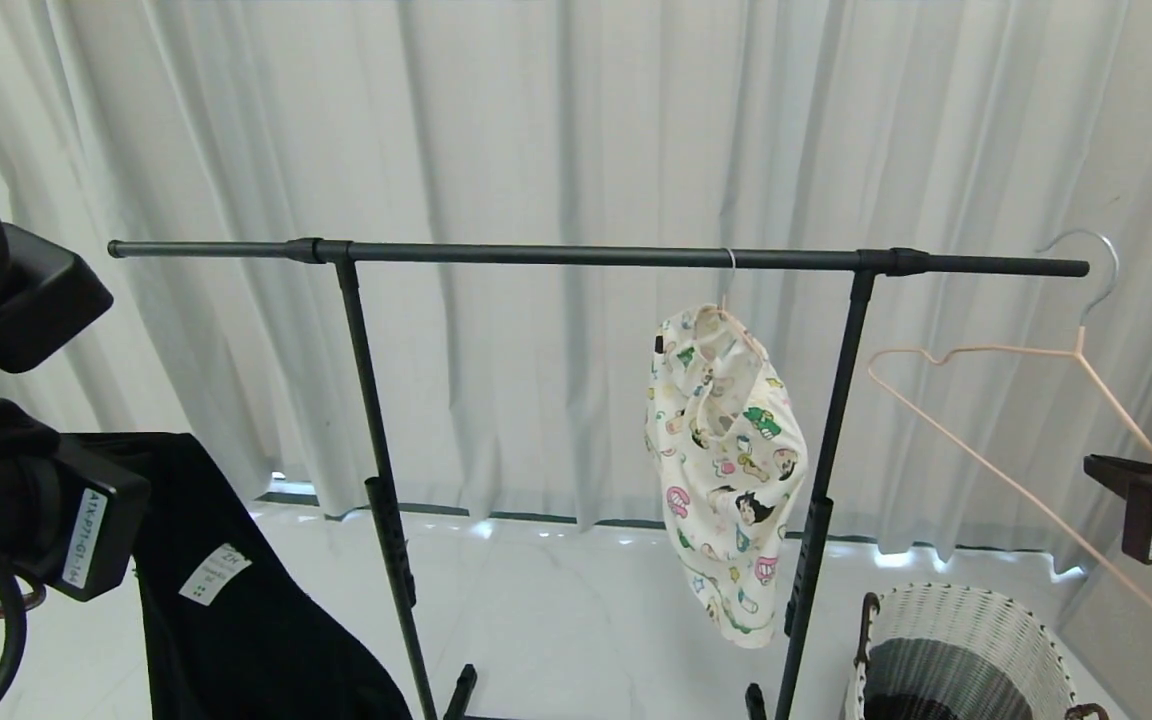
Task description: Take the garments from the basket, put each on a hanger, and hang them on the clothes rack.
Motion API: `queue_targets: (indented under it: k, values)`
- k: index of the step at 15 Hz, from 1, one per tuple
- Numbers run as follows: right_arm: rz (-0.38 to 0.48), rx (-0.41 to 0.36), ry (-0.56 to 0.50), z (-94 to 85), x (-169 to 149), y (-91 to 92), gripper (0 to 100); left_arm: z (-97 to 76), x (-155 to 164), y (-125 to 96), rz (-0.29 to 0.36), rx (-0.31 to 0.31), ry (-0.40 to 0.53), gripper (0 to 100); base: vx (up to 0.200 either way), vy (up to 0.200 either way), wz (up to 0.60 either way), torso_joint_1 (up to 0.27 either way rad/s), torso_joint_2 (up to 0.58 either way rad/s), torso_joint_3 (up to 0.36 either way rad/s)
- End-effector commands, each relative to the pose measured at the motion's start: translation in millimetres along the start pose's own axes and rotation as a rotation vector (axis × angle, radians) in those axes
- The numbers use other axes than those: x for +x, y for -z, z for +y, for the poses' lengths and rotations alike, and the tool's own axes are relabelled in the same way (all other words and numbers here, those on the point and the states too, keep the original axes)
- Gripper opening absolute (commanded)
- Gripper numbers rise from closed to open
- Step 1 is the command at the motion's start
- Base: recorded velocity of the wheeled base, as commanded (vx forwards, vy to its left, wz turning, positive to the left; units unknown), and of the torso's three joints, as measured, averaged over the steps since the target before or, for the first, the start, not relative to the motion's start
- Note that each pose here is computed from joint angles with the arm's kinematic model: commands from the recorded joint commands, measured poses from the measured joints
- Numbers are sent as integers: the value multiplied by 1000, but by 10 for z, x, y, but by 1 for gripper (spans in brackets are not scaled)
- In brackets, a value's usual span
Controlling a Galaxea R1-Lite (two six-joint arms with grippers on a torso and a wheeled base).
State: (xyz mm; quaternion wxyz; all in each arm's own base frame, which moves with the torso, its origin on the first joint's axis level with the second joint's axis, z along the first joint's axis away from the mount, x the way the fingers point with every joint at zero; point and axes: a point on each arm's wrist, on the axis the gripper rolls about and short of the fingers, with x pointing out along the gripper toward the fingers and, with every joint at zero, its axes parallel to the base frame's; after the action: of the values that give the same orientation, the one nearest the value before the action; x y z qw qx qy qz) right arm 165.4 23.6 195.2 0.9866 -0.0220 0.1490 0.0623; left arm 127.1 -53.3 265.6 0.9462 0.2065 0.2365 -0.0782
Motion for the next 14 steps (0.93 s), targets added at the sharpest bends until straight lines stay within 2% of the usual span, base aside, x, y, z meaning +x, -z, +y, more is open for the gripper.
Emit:
queue_targets:
  k: [1, 2, 6, 9, 10, 12, 14]
  values:
    - [-37, -7, -55, 43, -93, -29, 0, -13, 26, 17, 13, 3, 2, 0, -200, 0, 0, 2, 2, 7]
    - [-49, -16, -122, 98, -129, -33, 0, -26, 34, 49, 22, 9, 7, 0, -200, 0, 0, 7, -2, 7]
    - [-33, -54, -414, 416, -151, -14, 0, -65, 107, 95, 58, 24, 16, 0, 0, 0, 0, 0, 0, 0]
    - [-1, -21, -572, 619, -205, 9, 0, -101, 246, 37, 80, 21, 18, 0, 0, 0, 0, 0, 0, 0]
    - [43, 8, -672, 782, -239, 47, 0, -145, 444, -90, 66, -38, 8, 0, 0, 0, 0, 0, 0, 0]
    - [84, 21, -773, 950, -301, 83, 0, -189, 689, -284, 76, -140, -39, 0, 0, 0, 0, 0, 0, 0]
    - [115, 1, -823, 1060, -307, 125, 0, -219, 876, -467, 80, -146, -104, 0, 0, 0, 0, 0, 0, 0]
